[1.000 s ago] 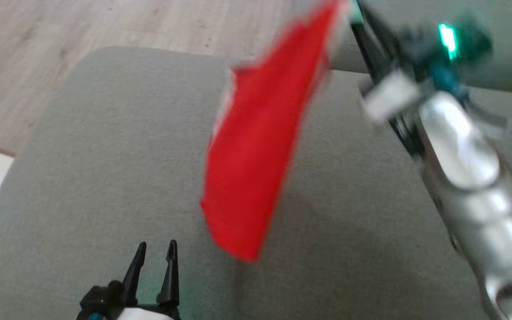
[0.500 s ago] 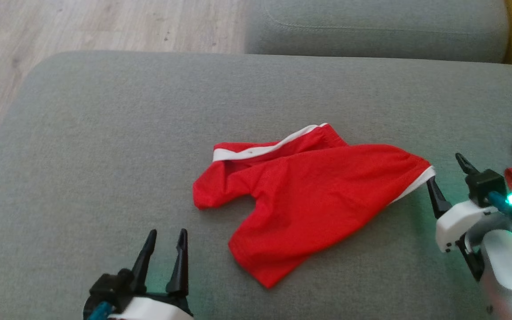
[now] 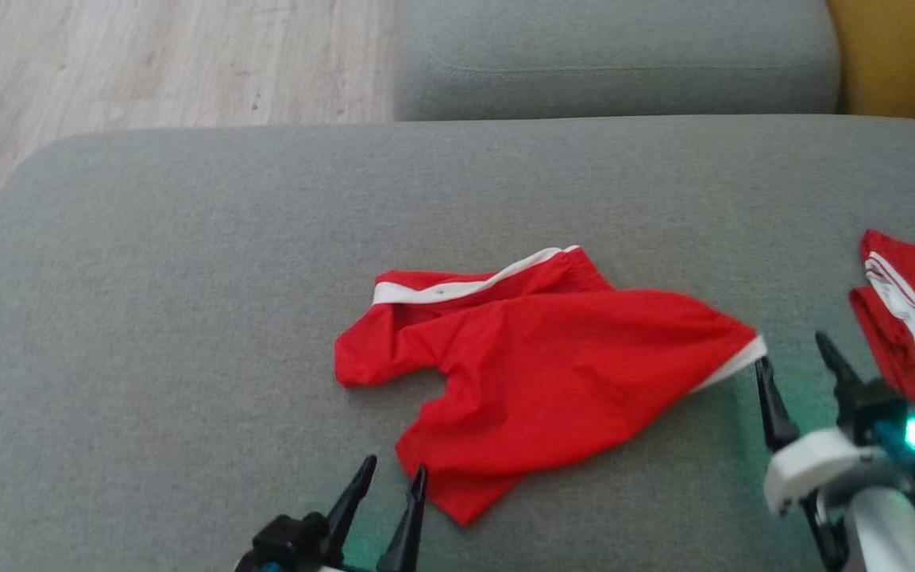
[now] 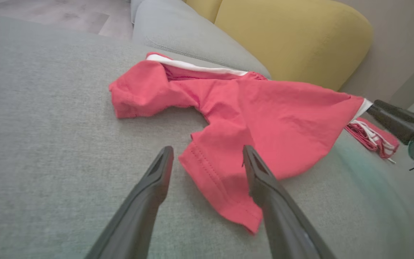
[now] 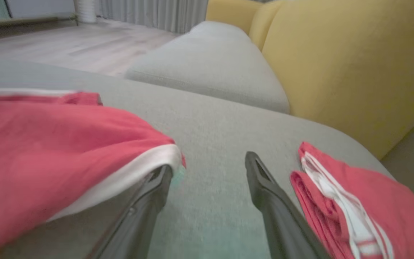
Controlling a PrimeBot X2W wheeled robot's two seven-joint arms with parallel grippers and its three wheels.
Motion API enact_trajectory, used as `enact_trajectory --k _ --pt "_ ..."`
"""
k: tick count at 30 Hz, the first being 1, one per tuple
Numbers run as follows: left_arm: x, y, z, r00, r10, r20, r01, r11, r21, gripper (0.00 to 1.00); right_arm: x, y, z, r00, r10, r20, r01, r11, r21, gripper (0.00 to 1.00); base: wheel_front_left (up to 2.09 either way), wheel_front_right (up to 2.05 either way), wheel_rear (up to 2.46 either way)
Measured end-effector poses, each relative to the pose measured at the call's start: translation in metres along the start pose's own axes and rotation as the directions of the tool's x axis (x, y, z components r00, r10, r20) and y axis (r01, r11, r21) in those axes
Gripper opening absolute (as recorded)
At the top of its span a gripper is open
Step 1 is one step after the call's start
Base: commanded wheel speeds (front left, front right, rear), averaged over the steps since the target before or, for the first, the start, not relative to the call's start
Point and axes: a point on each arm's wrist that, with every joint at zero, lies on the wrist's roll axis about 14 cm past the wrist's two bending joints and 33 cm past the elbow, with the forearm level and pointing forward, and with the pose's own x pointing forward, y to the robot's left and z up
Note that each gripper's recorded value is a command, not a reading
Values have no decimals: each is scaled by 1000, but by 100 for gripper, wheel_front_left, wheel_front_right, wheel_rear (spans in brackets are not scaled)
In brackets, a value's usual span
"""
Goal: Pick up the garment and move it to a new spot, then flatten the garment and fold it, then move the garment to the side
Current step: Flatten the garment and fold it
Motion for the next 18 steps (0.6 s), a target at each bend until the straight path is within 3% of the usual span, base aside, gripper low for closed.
enact_trajectory --k 10,18 --pt "0 -15 -14 998 -51 -47 51 999 6 100 -21 -13 -22 997 -57 -60 58 998 21 100 0 0 0" --pt "1 -21 -24 994 -72 -81 72 997 -7 100 -28 -24 -12 994 -109 -19 110 992 59 100 0 0 0"
